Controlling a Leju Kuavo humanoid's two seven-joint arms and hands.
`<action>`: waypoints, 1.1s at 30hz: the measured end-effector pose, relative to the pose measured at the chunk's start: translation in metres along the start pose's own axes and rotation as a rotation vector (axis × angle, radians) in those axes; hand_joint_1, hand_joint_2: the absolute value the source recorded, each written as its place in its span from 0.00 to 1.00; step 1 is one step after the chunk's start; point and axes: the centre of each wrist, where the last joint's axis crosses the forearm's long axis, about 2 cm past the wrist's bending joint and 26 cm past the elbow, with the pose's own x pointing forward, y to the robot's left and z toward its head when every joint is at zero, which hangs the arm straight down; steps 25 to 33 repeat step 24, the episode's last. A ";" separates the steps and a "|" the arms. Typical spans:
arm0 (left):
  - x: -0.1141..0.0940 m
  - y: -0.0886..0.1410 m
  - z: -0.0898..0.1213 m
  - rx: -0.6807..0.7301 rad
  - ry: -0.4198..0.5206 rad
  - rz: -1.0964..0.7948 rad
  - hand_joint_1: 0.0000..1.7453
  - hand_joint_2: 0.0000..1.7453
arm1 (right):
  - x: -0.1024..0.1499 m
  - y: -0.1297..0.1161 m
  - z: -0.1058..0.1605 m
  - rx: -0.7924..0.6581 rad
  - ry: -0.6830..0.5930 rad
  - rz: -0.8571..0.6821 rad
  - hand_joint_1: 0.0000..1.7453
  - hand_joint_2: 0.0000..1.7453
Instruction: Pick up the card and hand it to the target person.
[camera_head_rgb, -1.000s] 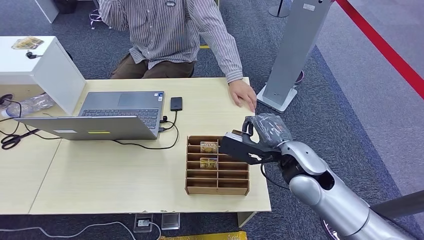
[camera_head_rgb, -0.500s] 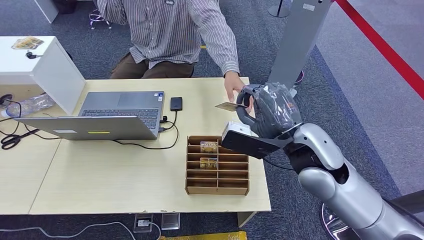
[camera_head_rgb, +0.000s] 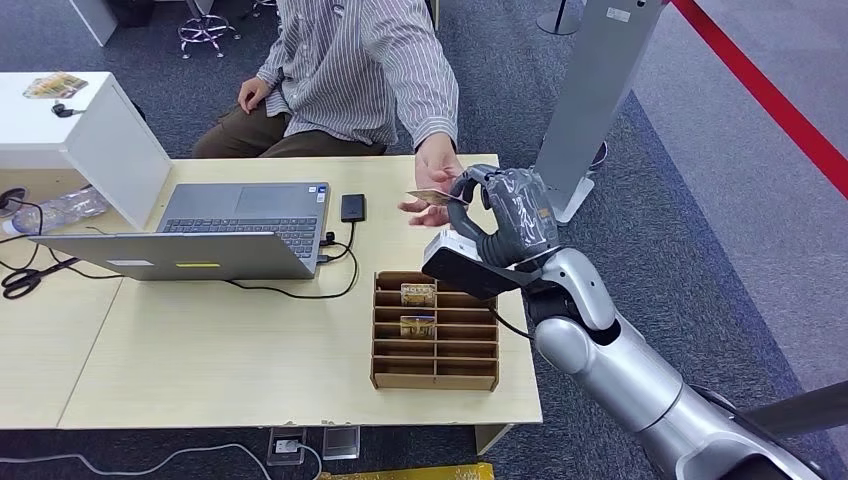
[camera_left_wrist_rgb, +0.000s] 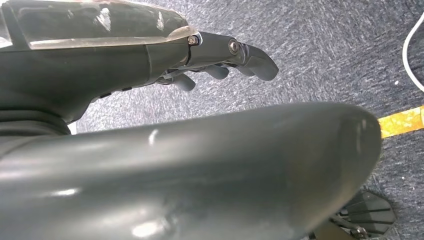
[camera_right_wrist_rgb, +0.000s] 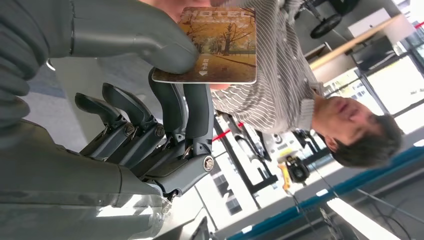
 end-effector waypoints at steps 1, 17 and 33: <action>0.000 0.000 0.000 -0.002 0.001 0.000 0.00 0.50 | -0.001 0.003 0.000 0.007 0.007 0.000 0.50 1.00; -0.001 -0.001 0.000 -0.016 0.009 0.024 0.00 0.00 | -0.010 0.024 0.010 0.025 0.137 -0.128 0.00 1.00; -0.003 -0.001 0.000 -0.007 0.031 0.042 0.00 0.00 | -0.009 0.026 0.029 0.037 0.211 -0.206 0.00 1.00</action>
